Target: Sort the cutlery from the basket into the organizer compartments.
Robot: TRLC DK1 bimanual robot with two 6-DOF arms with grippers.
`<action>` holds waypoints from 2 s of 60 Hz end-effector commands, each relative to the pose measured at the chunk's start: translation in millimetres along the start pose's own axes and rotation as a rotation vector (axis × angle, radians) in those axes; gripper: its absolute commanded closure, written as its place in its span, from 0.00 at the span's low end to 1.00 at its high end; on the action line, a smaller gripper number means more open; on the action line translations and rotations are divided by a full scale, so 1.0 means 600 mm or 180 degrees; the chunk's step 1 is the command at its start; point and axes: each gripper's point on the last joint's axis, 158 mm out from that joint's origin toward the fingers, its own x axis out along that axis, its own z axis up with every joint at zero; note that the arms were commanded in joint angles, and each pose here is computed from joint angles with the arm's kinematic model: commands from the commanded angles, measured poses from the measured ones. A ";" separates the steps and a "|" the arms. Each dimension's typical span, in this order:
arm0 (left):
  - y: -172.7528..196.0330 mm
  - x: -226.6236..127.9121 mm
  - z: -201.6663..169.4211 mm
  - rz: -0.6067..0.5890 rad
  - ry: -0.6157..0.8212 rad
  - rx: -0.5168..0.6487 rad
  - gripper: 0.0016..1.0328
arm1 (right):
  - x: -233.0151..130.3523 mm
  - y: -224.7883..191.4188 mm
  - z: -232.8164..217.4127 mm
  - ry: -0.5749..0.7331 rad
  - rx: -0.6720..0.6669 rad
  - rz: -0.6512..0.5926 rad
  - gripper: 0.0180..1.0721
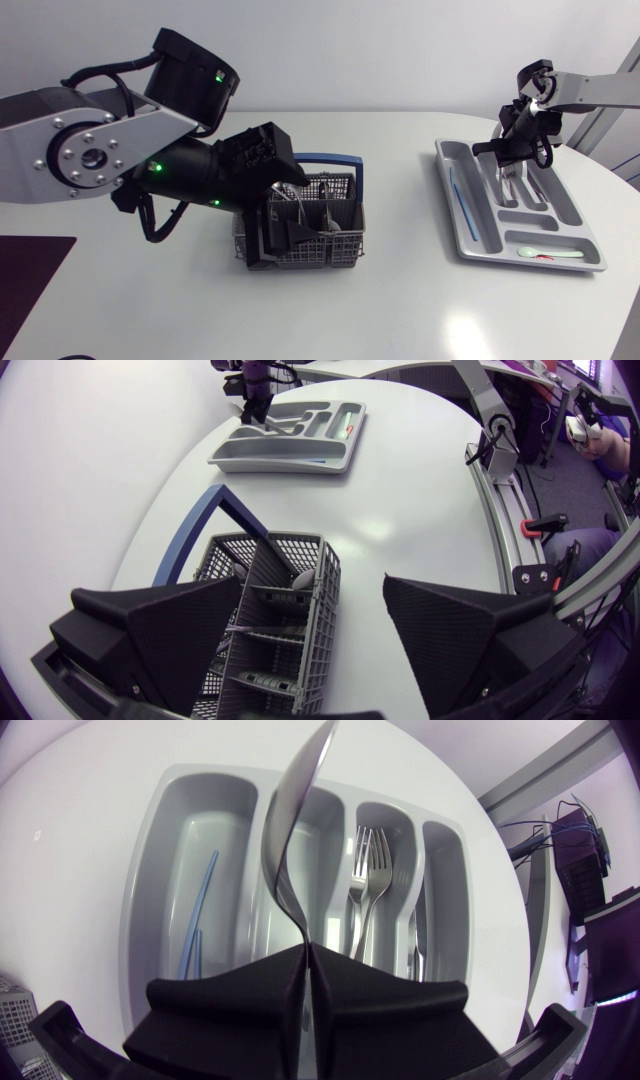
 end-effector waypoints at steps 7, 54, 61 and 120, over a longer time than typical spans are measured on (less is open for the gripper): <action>-0.006 -0.004 -0.004 0.0028 0.0001 0.0066 0.04 | 0.018 0.005 0.000 0.0188 0.0027 -0.0219 0.93; -0.007 -0.013 -0.007 0.0056 -0.0011 0.0056 0.04 | 0.070 0.028 -0.019 0.0770 -0.0218 -0.0689 0.87; -0.007 -0.013 -0.003 0.0058 -0.0024 0.0058 0.04 | 0.075 0.036 -0.021 0.0781 -0.0241 -0.0677 0.83; -0.048 0.015 -0.022 -0.0002 0.0205 0.0473 0.04 | -0.203 0.179 -0.071 -0.0432 -0.0796 0.0103 0.43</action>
